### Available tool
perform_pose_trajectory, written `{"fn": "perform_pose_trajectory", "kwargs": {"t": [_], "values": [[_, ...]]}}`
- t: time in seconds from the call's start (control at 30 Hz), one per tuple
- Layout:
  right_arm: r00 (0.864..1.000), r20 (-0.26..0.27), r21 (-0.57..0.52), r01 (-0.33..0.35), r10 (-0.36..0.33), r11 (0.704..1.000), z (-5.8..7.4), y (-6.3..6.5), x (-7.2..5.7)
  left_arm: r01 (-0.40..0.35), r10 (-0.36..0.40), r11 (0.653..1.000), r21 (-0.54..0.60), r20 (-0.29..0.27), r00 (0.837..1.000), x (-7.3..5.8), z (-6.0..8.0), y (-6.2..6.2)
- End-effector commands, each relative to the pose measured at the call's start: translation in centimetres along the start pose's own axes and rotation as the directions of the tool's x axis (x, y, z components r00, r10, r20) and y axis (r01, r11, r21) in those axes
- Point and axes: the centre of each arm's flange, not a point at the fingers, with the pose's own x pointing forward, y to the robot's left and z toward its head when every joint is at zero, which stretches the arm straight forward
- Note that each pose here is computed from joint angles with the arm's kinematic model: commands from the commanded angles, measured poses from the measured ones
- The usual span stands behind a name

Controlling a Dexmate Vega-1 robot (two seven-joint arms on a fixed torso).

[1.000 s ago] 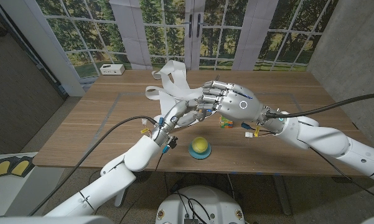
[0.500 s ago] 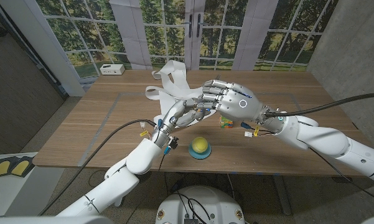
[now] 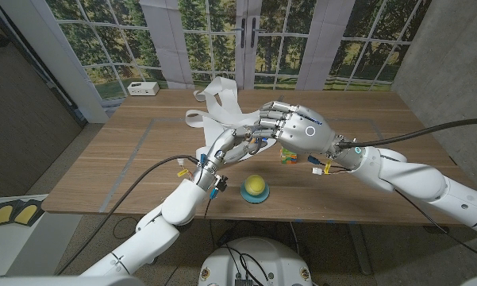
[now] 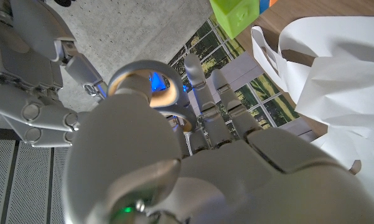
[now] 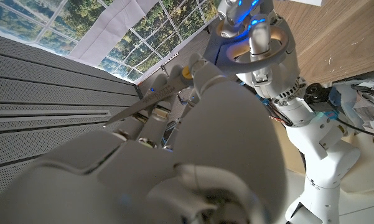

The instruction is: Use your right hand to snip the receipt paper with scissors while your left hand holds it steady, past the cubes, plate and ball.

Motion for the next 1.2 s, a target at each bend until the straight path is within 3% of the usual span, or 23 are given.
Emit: {"fn": "perform_pose_trajectory", "kwargs": {"t": [0.03, 0.43, 0.67, 0.93, 1.2], "values": [[0.999, -0.041, -0.011, 0.005, -0.005, 1.0, 0.0, -0.3, 0.1, -0.005, 0.005, 1.0, -0.02, -0.008, 1.0, -0.4, -0.1, 0.0], [0.999, -0.036, -0.003, 0.024, -0.024, 1.0, 0.3, -0.8, -0.3, 0.015, -0.015, 1.0, -0.026, -0.013, 1.0, -0.2, -0.3, -0.2], [0.998, -0.057, 0.072, 0.031, -0.027, 0.997, -0.2, -1.1, -0.6, 0.019, -0.019, 1.0, -0.025, -0.016, 1.0, -0.1, -0.4, -0.2], [0.999, -0.038, 0.069, 0.025, -0.023, 0.997, -0.4, -1.2, -0.9, 0.016, -0.016, 1.0, -0.022, -0.016, 1.0, 0.0, -0.4, -0.2], [0.995, -0.065, 0.062, 0.076, -0.072, 0.995, -0.7, -1.6, -1.8, 0.017, -0.018, 1.0, -0.017, -0.019, 1.0, 0.0, -0.4, 0.0]]}}
